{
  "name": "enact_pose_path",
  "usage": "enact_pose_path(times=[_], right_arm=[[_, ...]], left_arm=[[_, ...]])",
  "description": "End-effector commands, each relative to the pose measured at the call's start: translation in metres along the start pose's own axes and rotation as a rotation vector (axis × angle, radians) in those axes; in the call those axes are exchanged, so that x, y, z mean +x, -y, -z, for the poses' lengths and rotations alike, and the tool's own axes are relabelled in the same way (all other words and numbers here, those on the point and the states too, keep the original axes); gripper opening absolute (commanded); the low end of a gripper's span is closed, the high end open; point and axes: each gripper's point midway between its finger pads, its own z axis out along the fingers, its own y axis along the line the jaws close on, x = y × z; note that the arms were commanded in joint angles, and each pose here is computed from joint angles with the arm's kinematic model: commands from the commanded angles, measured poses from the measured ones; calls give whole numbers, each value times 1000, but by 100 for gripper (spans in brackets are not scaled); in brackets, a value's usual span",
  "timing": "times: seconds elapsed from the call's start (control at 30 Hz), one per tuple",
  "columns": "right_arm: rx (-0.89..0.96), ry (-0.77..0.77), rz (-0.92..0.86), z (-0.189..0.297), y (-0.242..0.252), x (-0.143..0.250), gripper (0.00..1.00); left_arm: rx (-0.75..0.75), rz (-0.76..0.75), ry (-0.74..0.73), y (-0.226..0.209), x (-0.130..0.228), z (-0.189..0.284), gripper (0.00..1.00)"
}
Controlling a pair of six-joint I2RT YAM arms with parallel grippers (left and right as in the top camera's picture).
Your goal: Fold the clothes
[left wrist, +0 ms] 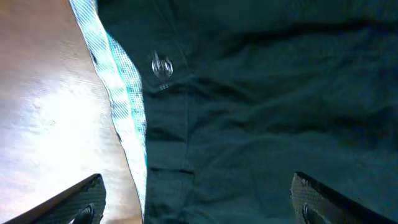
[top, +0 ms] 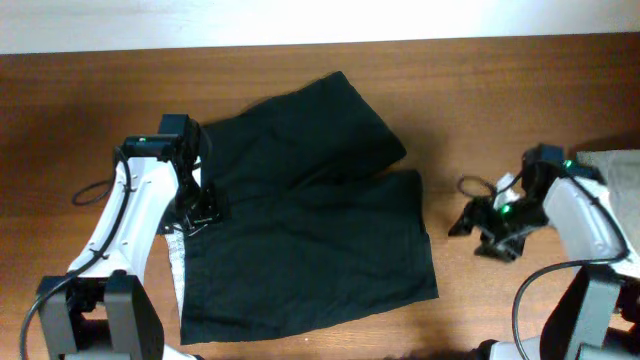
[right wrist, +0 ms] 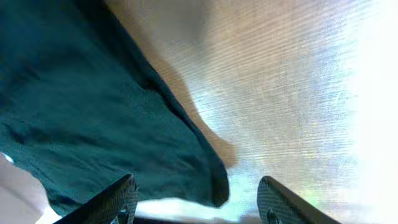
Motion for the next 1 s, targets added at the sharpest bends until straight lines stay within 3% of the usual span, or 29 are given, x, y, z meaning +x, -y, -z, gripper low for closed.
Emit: enact_pose_path(times=[0.0, 0.17, 0.2, 0.23, 0.27, 0.33, 0.47, 0.6, 0.63, 0.67, 0.7, 0.73, 0.77, 0.83, 0.97], right_arm=[[-43, -116, 20, -39, 6, 38, 65], [-87, -168, 136, -80, -8, 65, 66], [-79, -166, 133, -82, -12, 66, 59], [-48, -143, 105, -85, -11, 61, 31], [-32, -128, 79, -86, -10, 57, 15], [-49, -82, 67, -78, -14, 42, 4], [-71, 86, -44, -24, -6, -17, 4], [-94, 138, -111, -7, 7, -33, 4], [-95, 140, -108, -7, 7, -34, 4], [-94, 143, -96, -7, 7, -34, 4], [-94, 143, -97, -7, 7, -34, 4], [-94, 143, -96, -7, 7, -34, 4], [-94, 143, -97, -7, 7, -34, 4], [-94, 143, -97, -7, 7, -34, 4], [-95, 144, -96, -7, 7, -34, 4]], left_arm=[[33, 1, -60, 2, 22, -8, 95], [27, 3, -147, -1, 46, -24, 93], [22, 3, -168, -2, 52, -26, 93], [19, 2, -180, -3, 56, -28, 93], [17, 2, -187, -3, 58, -29, 93], [14, 2, -202, -4, 62, -31, 93], [76, 2, -226, 7, 67, -32, 93], [173, -23, -273, 31, 88, -53, 89], [186, -14, -231, 35, 81, -63, 83], [203, 19, -163, 38, 64, -68, 56], [229, 52, -67, 41, 39, -68, 21], [216, 58, 21, 37, 18, -69, 6], [178, 65, 92, 30, 1, -69, 1], [90, 77, 220, 15, -28, -68, 0], [0, 75, 329, 4, -64, -84, 0]])
